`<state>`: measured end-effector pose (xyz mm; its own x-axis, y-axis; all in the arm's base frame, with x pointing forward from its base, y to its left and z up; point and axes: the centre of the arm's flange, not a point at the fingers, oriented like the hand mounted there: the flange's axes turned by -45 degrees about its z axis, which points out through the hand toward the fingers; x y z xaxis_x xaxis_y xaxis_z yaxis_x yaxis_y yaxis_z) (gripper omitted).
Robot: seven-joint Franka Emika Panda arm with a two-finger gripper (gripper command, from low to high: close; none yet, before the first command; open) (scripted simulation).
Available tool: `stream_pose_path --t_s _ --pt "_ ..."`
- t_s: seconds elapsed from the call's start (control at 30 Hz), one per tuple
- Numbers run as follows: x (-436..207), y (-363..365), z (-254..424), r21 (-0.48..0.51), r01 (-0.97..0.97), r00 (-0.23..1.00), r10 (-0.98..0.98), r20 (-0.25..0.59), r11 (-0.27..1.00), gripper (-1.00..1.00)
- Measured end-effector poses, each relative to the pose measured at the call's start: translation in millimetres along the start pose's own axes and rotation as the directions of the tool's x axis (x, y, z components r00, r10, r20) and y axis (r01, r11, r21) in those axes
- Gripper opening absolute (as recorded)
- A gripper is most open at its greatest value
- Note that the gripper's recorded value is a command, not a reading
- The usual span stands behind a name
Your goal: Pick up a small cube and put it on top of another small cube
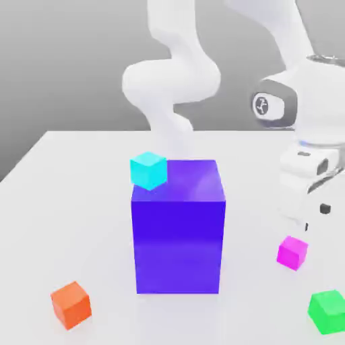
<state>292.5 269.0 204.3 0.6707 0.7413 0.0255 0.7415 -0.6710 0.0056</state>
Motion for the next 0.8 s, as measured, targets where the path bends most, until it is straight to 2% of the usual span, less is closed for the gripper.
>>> stream_pose_path --t_s 0.2,0.23,0.47,0.67,0.8 --pt "-8 -7 65 0.008 0.017 1.000 -0.018 0.024 1.000 0.00" --pt "-9 -7 73 0.007 0.018 1.000 -0.018 0.025 1.000 -1.00" --pt "-9 -8 74 0.006 0.018 1.000 -0.018 0.024 1.000 -1.00" --pt "-8 -7 22 0.005 0.017 1.000 -0.018 0.025 1.000 -1.00" --pt "25 13 4 0.005 0.023 0.999 -0.023 0.027 1.000 -1.00"
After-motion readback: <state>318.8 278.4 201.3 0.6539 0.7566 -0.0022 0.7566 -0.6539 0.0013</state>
